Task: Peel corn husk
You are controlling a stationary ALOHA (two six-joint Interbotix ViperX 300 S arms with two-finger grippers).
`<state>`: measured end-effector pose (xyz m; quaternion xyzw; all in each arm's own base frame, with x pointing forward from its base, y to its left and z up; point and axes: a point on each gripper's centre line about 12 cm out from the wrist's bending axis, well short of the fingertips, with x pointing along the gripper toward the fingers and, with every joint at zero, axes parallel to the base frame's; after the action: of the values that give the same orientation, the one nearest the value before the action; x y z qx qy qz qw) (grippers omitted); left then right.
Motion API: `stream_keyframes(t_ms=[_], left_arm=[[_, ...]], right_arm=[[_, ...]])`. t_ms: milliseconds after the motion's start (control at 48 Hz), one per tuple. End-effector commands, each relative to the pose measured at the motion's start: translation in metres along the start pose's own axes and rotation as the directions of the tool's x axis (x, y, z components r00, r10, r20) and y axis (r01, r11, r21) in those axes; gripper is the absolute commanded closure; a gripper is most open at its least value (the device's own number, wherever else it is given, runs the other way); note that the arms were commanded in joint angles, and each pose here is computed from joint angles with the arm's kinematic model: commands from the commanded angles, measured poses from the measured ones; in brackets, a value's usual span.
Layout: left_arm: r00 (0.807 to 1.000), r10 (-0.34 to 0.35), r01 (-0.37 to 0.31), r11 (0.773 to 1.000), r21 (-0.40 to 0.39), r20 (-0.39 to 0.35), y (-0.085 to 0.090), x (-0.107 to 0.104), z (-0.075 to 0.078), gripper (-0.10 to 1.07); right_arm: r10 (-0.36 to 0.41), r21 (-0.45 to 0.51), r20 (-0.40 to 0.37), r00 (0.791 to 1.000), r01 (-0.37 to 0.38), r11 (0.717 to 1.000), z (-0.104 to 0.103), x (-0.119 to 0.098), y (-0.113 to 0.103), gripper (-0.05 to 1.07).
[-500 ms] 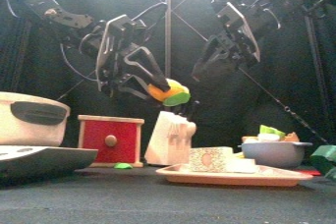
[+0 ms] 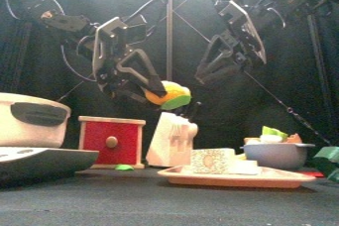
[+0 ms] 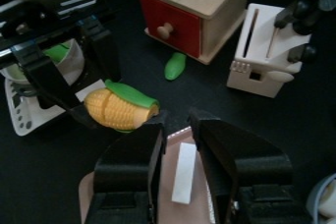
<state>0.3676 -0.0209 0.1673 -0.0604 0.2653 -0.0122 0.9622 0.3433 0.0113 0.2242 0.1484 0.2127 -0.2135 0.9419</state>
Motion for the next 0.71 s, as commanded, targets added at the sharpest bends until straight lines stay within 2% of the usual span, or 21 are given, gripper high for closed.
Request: stream_keyframes(t_ms=[0,104,250,396,479,521,562,688], left_arm=[[0.999,-0.027,0.024,0.996,0.089,0.035,-0.006,-0.004,0.012,0.35],[0.998,-0.047,0.039,0.982,0.183,0.035,-0.008,-0.003,0.014,0.35],[0.997,-0.074,0.057,0.937,0.345,0.034,-0.009,-0.002,0.019,0.36],[0.995,-0.102,0.081,0.854,0.514,0.014,-0.013,0.003,0.02,0.36],[0.994,-0.112,0.084,0.808,0.583,0.011,-0.015,0.005,0.024,0.36],[0.994,-0.111,0.082,0.793,0.604,0.011,-0.014,0.007,0.027,0.36],[0.994,-0.11,0.081,0.782,0.618,0.009,-0.014,0.008,0.028,0.36],[0.996,-0.088,0.073,0.777,0.625,-0.007,-0.012,0.012,0.029,0.36]], right_arm=[[0.085,0.018,0.024,0.996,-0.086,0.996,0.016,-0.009,0.01,0.14],[0.18,-0.008,-0.018,0.984,-0.18,0.984,0.01,-0.01,0.021,0.01],[0.257,-0.017,-0.069,0.964,-0.259,0.966,0.005,-0.007,0.024,-0.01],[0.27,-0.015,-0.089,0.959,-0.272,0.962,0.004,-0.002,0.019,-0.01],[0.259,-0.006,-0.1,0.961,-0.261,0.965,0.003,0.003,0.014,-0.01],[0.257,-0.002,-0.105,0.961,-0.259,0.966,0.002,0.005,0.013,-0.01],[0.265,-0.001,-0.11,0.958,-0.267,0.964,0.002,0.007,0.014,-0.01],[0.292,0.011,-0.143,0.946,-0.293,0.956,-0.002,0.013,0.016,-0.01]])
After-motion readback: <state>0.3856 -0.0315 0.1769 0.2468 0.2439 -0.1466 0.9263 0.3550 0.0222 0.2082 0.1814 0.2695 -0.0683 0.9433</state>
